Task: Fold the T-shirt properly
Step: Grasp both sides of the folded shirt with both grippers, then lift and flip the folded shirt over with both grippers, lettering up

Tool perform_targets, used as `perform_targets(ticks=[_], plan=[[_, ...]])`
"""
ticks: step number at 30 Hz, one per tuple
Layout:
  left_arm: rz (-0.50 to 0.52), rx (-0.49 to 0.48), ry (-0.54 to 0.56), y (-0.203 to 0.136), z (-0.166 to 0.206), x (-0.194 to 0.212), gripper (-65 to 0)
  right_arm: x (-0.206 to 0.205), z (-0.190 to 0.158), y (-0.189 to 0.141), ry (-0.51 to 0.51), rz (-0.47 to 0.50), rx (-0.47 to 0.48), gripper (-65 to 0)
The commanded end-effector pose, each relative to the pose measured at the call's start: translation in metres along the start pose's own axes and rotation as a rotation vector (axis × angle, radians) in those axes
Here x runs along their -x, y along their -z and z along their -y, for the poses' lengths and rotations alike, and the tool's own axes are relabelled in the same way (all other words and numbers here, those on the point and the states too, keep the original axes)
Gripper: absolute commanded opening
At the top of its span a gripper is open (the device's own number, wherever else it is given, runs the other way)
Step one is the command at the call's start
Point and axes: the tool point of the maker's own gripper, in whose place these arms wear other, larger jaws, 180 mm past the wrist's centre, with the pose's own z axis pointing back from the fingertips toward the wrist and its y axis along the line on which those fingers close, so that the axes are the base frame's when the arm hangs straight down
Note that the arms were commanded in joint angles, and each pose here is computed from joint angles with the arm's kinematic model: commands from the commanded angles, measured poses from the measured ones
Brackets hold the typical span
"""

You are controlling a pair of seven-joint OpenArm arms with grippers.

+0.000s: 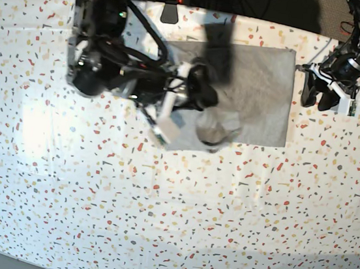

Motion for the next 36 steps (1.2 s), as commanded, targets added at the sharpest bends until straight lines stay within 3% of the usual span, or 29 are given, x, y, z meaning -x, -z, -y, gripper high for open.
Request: perform_targets(ticks=[1, 6, 16, 27, 36], plan=[[-0.045, 0.011, 0.019, 0.0, 0.002, 0.007, -38.0, -0.023, -0.012, 0.005, -0.043, 0.065, -0.028, -65.0], [-0.093, 0.057, 0.033, 0.006, 0.019, 0.016, -38.0, -0.038, -0.038, 0.034, -0.117, 0.061, -0.03, -65.0], [-0.107, 0.1, 0.047, 0.011, 0.034, 0.02, -38.0, -0.037, -0.078, 0.06, -0.143, 0.044, -0.141, -65.0], [-0.12, 0.091, 0.066, 0.011, 0.031, 0.022, -38.0, -0.03, -0.081, 0.084, -0.061, 0.088, -0.2, -65.0], [-0.121, 0.083, 0.083, 0.008, 0.026, 0.019, -37.9, -0.03, -0.091, 0.108, -0.133, 0.011, -0.258, -65.0]])
